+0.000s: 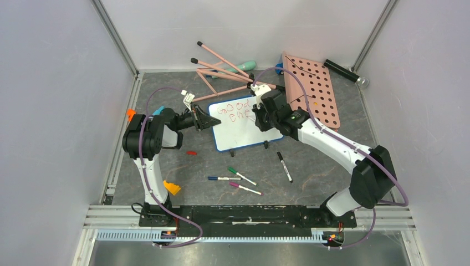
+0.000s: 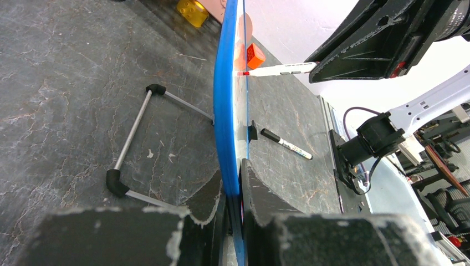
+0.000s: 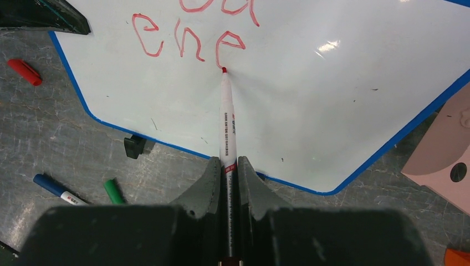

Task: Write a sentence on the whiteboard

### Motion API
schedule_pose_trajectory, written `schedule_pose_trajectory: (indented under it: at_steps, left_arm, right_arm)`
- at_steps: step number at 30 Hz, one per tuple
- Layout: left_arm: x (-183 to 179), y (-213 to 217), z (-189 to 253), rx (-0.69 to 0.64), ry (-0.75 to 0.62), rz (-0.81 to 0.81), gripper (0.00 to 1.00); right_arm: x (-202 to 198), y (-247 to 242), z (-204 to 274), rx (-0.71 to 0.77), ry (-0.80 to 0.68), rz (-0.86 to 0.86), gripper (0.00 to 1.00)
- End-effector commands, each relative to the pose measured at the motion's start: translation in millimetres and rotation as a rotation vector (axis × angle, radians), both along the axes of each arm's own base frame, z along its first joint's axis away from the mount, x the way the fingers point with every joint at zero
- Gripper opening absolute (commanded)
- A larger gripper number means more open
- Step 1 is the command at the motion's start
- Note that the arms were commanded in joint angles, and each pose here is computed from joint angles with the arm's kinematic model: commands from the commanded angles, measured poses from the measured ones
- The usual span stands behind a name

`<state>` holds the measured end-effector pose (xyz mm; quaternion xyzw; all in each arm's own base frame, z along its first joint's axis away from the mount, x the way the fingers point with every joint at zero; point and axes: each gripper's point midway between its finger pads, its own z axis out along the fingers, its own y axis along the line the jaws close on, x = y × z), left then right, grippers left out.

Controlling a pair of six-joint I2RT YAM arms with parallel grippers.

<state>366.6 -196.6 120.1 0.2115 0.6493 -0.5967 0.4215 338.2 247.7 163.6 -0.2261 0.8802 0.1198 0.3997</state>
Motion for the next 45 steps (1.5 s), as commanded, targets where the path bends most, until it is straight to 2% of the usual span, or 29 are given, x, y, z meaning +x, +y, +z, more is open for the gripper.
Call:
schedule_pose_trajectory:
  at_steps: [1, 13, 45]
  left_arm:
    - [7.5, 3.6, 2.4, 0.023, -0.147, 0.010, 0.02]
    - [7.6, 3.8, 2.7, 0.023, -0.148, 0.010, 0.02]
    - [7.8, 3.7, 2.2, 0.023, -0.146, 0.009, 0.02]
  right_arm:
    - [12.1, -17.2, 14.0, -0.030, -0.061, -0.081, 0.00]
    - [13.4, -1.9, 55.8, 0.064, -0.119, -0.024, 0.00]
    - [30.1, -19.4, 34.2, -0.022, -0.103, -0.103, 0.00]
